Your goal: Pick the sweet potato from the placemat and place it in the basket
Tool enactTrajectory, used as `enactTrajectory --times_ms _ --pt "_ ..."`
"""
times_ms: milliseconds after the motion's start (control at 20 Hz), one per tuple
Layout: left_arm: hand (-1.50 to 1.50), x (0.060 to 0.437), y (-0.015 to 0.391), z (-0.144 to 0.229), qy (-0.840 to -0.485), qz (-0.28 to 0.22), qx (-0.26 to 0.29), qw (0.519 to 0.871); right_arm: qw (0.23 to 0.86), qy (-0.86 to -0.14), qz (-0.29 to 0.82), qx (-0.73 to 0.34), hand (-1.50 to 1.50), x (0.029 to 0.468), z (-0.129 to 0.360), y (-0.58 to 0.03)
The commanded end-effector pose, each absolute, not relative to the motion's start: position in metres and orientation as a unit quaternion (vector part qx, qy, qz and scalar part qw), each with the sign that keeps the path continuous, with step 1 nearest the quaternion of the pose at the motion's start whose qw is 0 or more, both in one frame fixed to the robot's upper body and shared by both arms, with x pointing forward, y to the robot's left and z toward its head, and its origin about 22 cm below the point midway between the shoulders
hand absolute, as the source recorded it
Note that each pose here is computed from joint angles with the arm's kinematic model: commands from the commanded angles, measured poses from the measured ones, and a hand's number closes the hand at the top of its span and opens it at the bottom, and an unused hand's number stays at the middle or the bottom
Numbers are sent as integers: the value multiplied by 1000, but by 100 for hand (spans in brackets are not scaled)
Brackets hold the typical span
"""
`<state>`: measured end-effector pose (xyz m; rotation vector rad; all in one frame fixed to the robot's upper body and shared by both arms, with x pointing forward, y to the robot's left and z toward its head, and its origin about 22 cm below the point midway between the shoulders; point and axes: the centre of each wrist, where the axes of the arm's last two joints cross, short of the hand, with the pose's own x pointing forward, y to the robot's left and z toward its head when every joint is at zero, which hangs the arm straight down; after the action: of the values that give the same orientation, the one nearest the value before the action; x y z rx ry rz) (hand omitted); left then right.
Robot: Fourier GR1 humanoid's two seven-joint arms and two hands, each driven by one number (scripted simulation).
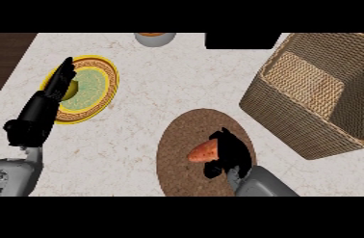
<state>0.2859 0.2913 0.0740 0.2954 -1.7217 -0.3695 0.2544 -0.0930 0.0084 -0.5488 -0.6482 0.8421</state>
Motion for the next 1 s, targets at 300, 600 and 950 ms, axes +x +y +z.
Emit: enactTrajectory --times_ms 300,600,950 --pt "0 286 297 65 -748 -165 124 631 820 -254 414 -301 150 244 -21 -76" --pt "0 284 309 73 -740 -140 151 640 767 -247 396 -441 150 253 -16 -272" --pt "0 275 306 67 -745 -144 147 634 697 -260 333 -579 150 236 47 -448"
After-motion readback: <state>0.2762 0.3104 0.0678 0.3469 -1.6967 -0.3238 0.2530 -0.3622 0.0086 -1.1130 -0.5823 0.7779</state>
